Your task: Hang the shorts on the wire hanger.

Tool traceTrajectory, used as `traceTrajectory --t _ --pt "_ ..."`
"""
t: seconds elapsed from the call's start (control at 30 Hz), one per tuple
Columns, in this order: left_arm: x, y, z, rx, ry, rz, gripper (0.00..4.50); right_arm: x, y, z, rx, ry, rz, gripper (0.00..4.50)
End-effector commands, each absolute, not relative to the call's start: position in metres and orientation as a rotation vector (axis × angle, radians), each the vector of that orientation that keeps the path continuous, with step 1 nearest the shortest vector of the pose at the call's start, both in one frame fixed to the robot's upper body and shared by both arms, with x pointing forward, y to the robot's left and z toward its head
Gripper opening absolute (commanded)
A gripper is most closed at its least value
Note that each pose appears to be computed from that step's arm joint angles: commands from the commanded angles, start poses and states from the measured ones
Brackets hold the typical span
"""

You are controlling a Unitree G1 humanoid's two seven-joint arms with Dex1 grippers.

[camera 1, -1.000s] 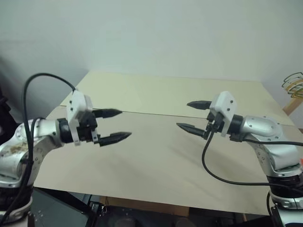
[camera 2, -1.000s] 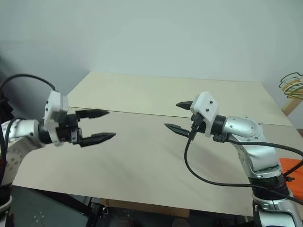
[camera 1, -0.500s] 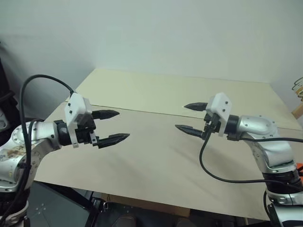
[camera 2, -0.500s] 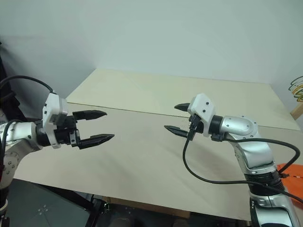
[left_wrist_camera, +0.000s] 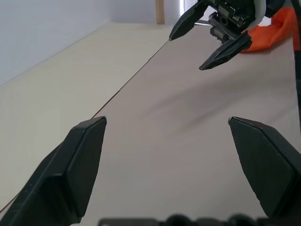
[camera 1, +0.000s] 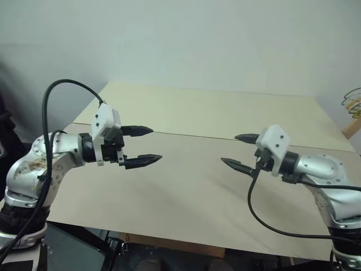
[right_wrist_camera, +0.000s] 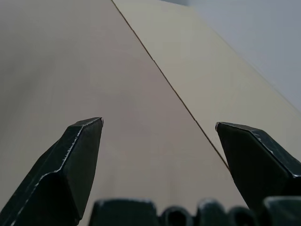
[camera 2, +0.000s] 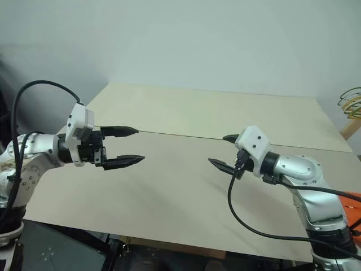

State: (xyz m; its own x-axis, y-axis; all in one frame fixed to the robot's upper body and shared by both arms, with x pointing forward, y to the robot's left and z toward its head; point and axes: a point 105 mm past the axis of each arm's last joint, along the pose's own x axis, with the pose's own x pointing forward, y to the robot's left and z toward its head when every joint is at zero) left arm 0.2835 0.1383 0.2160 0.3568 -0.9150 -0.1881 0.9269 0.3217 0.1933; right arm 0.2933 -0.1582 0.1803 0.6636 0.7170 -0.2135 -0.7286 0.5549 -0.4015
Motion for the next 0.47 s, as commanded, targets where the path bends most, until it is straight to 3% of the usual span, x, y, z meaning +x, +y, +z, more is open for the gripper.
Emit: traceTrajectory --t 0.03,0.47 --pt "0.2859 0.1344 0.2242 0.319 0.005 -1.233 4.50 0.2879 -0.1639 0.1979 -0.516 -0.027 0.808 4.45" --pt "0.2927 0.1253 0.2225 0.322 0.002 -1.270 4.50 0.2811 -0.1727 0.1987 -0.518 -0.014 0.764 4.45"
